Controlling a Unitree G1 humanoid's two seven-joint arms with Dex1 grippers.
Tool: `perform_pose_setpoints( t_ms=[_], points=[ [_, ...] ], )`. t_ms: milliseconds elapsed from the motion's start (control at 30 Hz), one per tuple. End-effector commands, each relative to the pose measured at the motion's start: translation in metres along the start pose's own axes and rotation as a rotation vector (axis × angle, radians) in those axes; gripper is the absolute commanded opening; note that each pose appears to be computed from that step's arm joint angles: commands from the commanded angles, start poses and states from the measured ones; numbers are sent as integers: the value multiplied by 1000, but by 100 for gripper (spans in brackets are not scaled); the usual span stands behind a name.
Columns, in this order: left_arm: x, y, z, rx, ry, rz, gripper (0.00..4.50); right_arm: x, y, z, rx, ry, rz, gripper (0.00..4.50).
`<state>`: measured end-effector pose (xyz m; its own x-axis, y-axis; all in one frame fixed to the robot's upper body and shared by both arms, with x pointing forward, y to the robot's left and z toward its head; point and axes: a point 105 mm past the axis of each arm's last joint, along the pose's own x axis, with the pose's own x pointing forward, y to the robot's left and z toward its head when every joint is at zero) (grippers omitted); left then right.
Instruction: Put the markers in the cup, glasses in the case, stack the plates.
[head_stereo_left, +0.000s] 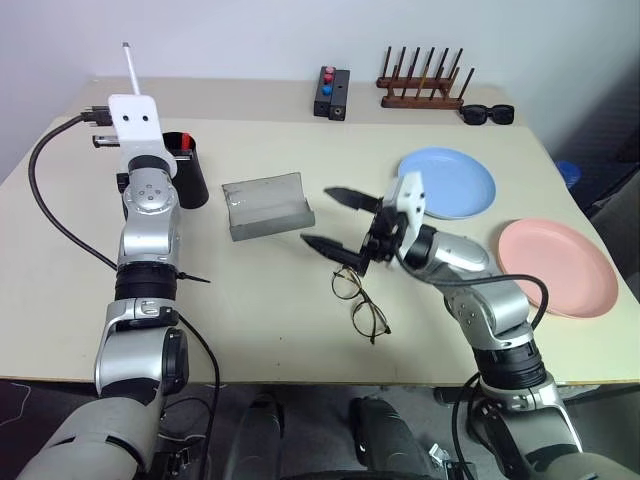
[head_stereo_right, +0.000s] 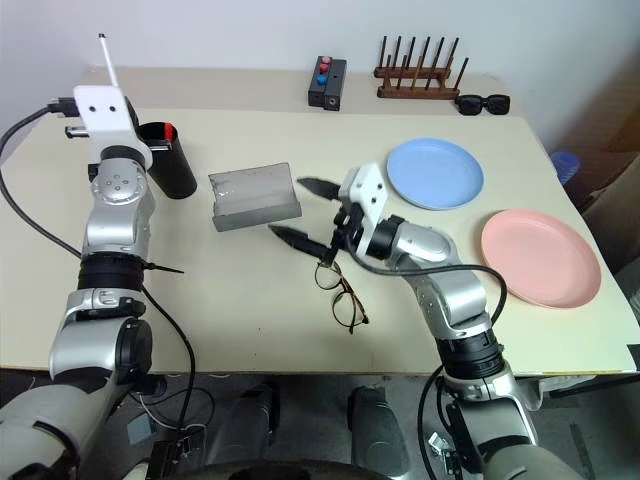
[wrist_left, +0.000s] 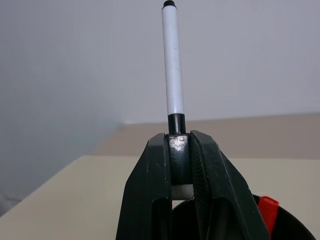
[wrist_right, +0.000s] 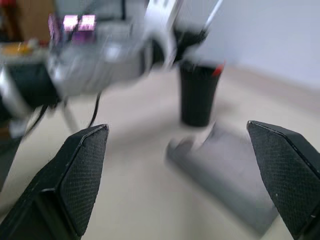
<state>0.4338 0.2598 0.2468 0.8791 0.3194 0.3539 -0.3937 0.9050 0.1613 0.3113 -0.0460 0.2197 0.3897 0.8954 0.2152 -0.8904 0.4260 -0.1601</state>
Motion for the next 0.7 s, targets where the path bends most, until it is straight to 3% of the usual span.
perform_pose_setpoints(
  t_ms=[33, 567, 700],
  points=[
    [-1, -4, 7, -6, -39, -2, 5, 1, 0, 12, -6, -46, 3, 450],
    [-12, -16, -10, -34, 9, -21, 5, 3, 7, 6, -9, -29, 37, 450],
    [-14, -14, -12, -42, 16, -5, 187, 2, 8, 5, -8, -25, 41, 450]
  ],
)
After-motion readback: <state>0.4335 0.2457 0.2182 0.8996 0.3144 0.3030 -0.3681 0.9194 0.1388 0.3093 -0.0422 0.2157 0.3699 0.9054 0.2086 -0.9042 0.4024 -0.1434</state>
